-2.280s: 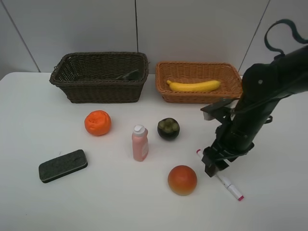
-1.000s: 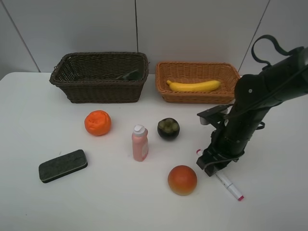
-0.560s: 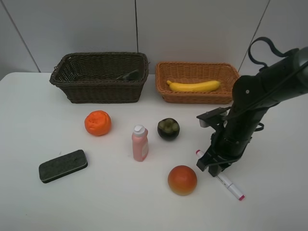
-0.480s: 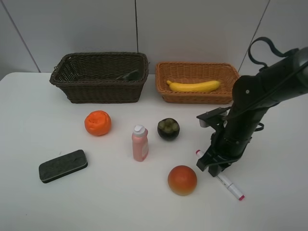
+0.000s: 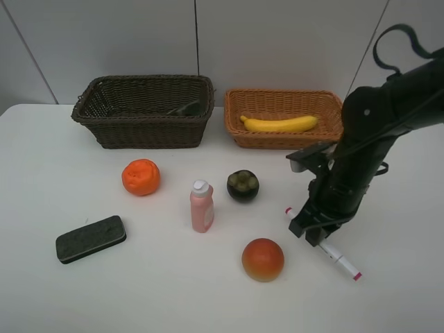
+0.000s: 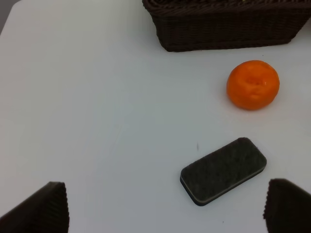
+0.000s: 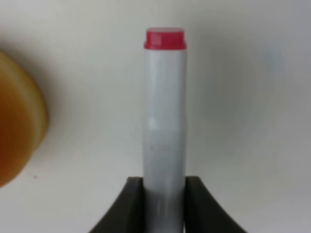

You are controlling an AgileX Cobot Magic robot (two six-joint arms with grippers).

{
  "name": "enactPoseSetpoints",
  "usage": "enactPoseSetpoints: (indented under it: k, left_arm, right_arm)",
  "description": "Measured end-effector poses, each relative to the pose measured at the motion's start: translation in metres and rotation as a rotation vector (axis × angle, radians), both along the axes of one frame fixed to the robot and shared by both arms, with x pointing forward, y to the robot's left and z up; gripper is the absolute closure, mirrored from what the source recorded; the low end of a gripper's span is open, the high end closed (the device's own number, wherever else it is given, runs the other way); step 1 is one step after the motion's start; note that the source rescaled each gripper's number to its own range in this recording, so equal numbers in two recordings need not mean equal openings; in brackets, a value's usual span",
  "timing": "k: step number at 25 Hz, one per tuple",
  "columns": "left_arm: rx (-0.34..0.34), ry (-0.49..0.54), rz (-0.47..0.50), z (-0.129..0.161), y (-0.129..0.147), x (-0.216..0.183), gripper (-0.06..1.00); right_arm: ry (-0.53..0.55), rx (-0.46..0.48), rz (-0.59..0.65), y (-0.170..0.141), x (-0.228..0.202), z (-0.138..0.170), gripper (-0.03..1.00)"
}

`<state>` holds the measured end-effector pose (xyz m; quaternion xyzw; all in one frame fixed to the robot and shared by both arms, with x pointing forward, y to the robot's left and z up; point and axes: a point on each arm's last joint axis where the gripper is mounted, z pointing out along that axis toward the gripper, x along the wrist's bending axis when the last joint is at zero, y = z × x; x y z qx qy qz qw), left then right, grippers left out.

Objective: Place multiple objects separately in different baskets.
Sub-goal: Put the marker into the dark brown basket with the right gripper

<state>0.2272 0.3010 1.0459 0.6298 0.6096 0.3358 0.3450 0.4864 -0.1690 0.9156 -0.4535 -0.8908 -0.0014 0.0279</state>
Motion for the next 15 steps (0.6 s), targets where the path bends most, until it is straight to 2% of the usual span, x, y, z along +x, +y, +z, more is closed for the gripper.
enactPoseSetpoints:
  k: [8,12,15]
  left_arm:
    - [0.000,0.000,0.000,0.000,0.000,0.000,-0.06]
    - [0.000,0.000,0.000,0.000,0.000,0.000,-0.06]
    - [0.000,0.000,0.000,0.000,0.000,0.000,-0.06]
  right_arm:
    - [-0.329,0.098,0.008,0.014,0.039,0.111,0.96]
    - [-0.484,0.164,0.028,0.030,0.060,0.146,0.96]
    - [-0.575,0.215,0.089,0.053,0.073,0.160,0.96]
